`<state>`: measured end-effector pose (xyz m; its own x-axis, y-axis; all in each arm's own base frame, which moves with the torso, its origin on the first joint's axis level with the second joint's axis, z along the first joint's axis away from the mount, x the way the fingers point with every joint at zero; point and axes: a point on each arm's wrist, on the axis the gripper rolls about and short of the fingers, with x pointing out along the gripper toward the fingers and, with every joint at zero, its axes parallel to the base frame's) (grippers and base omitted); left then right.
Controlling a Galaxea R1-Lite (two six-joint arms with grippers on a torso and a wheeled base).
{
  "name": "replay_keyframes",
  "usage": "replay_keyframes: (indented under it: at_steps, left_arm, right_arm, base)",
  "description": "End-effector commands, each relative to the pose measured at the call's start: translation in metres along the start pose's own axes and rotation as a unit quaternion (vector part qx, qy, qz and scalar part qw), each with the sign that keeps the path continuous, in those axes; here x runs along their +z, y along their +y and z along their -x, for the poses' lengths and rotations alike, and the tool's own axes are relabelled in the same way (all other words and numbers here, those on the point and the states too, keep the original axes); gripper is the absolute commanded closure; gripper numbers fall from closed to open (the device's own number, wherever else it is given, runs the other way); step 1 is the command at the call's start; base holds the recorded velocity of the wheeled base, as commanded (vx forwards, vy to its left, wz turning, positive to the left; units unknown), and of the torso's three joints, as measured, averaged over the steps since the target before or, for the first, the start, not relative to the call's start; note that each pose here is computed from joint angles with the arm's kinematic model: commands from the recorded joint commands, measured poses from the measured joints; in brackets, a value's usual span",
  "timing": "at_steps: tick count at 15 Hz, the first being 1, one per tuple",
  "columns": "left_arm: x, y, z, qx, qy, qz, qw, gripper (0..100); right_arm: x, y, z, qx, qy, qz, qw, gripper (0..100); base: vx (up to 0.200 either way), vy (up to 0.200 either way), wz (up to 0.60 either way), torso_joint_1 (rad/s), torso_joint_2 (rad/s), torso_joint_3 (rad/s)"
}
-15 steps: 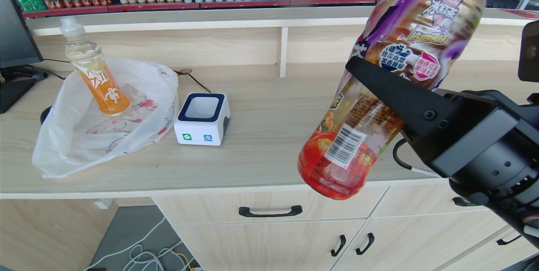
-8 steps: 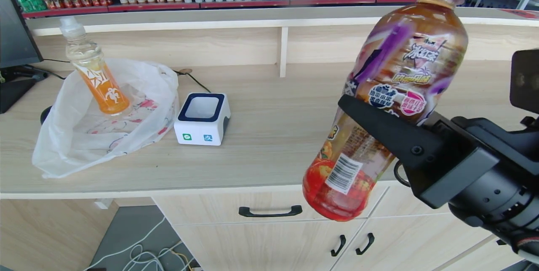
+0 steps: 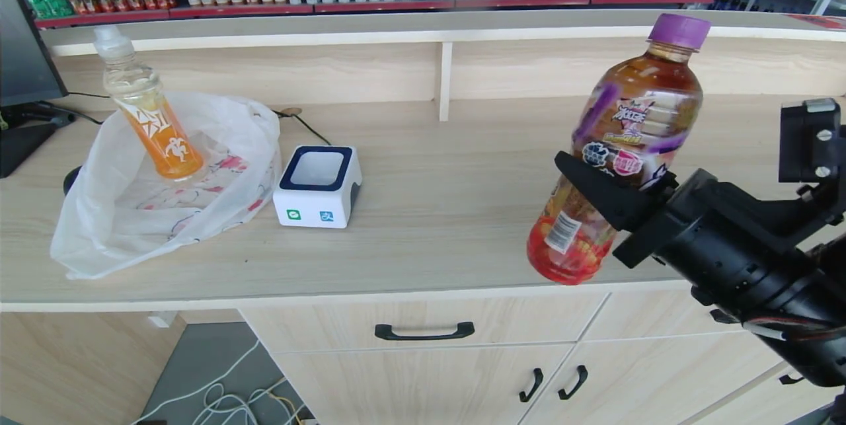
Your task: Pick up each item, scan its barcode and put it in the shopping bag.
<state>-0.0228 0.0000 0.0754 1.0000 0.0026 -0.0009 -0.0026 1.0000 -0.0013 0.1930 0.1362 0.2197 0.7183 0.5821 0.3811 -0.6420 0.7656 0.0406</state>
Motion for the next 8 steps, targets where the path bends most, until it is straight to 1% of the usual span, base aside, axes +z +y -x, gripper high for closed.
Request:
replay_keyframes:
  at_steps: [1,4,5,7,8]
  left_arm:
    - [0.0,0.0,0.0,0.0,0.0,0.0,1.0,0]
    - [0.0,0.0,0.0,0.0,0.0,0.0,1.0,0]
    - [0.0,0.0,0.0,0.0,0.0,0.0,1.0,0]
    - [-0.0001,0.0,0.0,-0.001,0.0,0.0,1.0,0]
    - [-0.0001,0.0,0.0,0.0,0.0,0.0,1.0,0]
  right_arm:
    - [-0.0091,-0.0135,-0.0032,-0.043,0.007,0.027,0.999,100]
    - [-0.0066,-0.0153,-0.0055,-0.058,0.003,0.095,0.994,100]
    - [-0.0063,-0.0169,-0.0053,-0.07,0.003,0.103,0.992,100]
    - [-0.0002,-0.02,-0.0114,-0.127,-0.013,0.107,0.986,100]
    - [-0.0004,-0.0205,-0.0117,-0.137,-0.013,0.106,0.985,100]
  base:
    - [0.0,0.0,0.0,0.0,0.0,0.0]
    - [0.0,0.0,0.0,0.0,0.0,0.0]
    - [0.0,0.0,0.0,0.0,0.0,0.0]
    - [0.0,0.0,0.0,0.0,0.0,0.0]
    - [0.0,0.0,0.0,0.0,0.0,0.0]
